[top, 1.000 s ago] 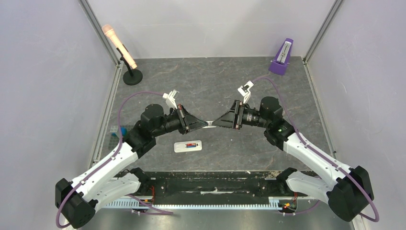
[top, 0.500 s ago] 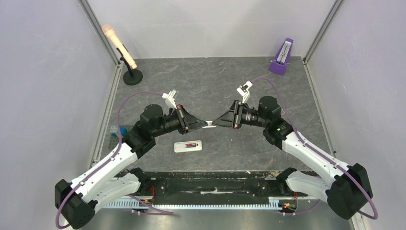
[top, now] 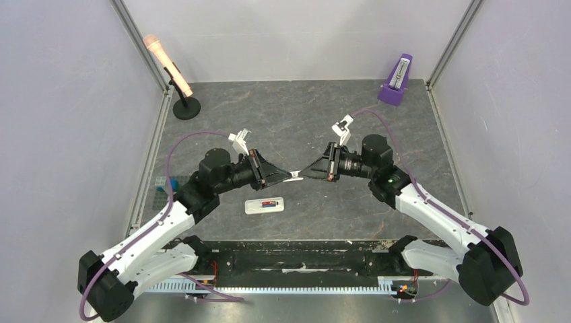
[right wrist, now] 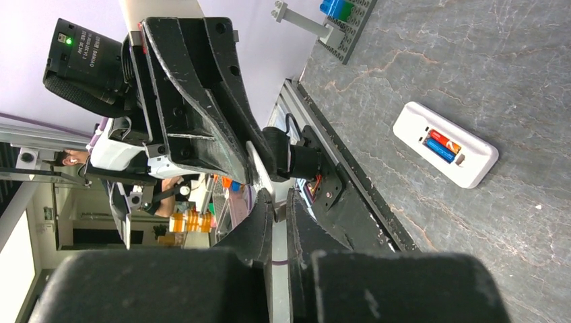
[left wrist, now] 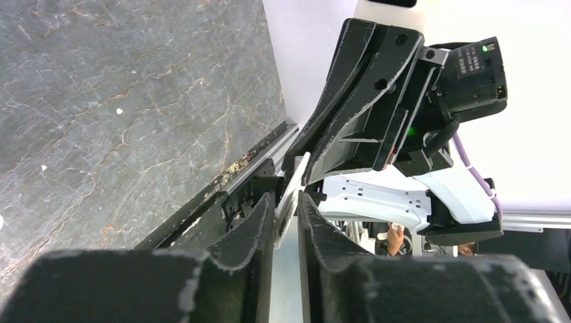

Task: Load the batteries into the remote control

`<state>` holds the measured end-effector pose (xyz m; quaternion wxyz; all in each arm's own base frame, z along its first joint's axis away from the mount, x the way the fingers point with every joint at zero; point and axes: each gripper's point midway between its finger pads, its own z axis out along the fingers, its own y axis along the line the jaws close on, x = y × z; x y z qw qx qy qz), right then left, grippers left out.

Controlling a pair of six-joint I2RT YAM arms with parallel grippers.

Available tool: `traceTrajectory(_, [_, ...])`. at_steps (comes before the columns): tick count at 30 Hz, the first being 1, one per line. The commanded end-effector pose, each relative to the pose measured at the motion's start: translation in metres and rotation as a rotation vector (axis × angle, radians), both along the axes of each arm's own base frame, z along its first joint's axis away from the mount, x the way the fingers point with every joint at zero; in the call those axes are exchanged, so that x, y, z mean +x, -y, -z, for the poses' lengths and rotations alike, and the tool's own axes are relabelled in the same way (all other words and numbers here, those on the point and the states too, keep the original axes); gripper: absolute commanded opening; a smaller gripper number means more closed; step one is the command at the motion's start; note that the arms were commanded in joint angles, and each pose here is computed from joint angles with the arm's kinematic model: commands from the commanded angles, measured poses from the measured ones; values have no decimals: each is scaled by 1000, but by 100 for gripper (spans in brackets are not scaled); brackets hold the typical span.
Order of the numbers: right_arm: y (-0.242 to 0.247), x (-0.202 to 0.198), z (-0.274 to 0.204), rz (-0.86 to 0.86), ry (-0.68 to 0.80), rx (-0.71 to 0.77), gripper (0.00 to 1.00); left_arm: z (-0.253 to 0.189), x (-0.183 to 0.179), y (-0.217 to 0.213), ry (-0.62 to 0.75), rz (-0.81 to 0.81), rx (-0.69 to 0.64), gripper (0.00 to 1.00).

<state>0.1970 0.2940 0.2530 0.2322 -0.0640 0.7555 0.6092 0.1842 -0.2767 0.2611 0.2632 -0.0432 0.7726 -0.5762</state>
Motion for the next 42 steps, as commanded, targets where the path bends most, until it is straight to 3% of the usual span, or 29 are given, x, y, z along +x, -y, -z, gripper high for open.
traceTrajectory(1, [-2,4,-6,8,22,12,0,-8,1,2,46,5,-29,32])
traceTrajectory(4, [-2,4,-1,16,9,8,0,-4,2,0,45,-7,-17,55])
traceTrajectory(5, [-1,4,3,21,2,3,0,-2,3,-2,48,-16,-7,73])
traceTrajectory(7, [0,4,10,29,-9,-3,0,3,6,-8,52,-49,28,77])
traceTrajectory(16, [-14,-11,76,76,-11,-104,0,88,17,-98,-54,-406,455,78])
traceTrajectory(30, [-67,-3,129,62,-33,-202,0,172,-8,-131,-296,-452,582,59])
traceTrajectory(42, [-92,11,169,56,-114,-356,0,204,-2,-141,-371,-451,590,49])
